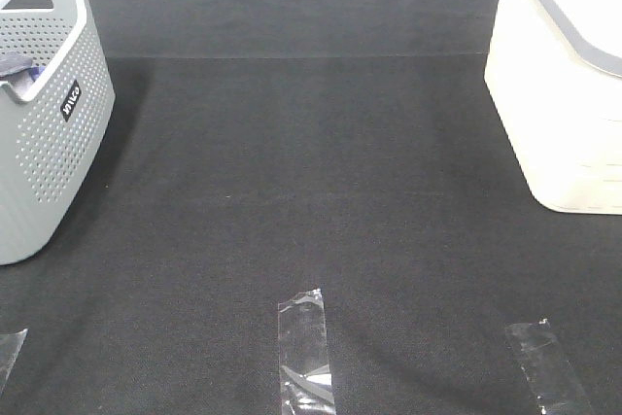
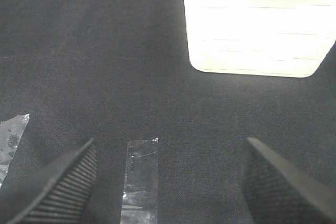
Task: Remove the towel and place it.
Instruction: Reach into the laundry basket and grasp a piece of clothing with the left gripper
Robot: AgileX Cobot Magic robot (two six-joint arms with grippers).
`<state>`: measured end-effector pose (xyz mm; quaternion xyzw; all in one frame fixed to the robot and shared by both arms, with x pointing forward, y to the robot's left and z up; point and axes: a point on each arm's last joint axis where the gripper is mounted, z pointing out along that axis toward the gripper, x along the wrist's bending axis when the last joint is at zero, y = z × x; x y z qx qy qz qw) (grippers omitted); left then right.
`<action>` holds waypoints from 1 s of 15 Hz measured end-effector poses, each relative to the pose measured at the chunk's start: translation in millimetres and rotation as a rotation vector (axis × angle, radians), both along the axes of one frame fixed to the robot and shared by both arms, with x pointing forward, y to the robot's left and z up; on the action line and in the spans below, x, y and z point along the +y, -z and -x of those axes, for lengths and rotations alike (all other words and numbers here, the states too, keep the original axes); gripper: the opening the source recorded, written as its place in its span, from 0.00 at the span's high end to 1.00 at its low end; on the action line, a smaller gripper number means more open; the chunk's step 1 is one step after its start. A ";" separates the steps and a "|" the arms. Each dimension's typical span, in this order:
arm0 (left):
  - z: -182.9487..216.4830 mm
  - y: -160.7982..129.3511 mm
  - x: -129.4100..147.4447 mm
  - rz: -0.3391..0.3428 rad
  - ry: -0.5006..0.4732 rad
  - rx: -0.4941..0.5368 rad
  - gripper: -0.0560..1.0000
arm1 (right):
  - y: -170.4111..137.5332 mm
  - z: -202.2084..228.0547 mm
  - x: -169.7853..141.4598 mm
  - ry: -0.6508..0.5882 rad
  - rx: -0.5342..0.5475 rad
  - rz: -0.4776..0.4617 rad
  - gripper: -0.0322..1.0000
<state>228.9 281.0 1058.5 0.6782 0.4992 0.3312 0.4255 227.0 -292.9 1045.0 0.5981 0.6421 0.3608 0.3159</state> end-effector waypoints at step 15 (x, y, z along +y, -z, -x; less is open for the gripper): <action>0.0 0.0 0.0 0.000 0.000 0.000 0.46 | 0.0 0.0 0.0 0.000 0.000 0.000 0.28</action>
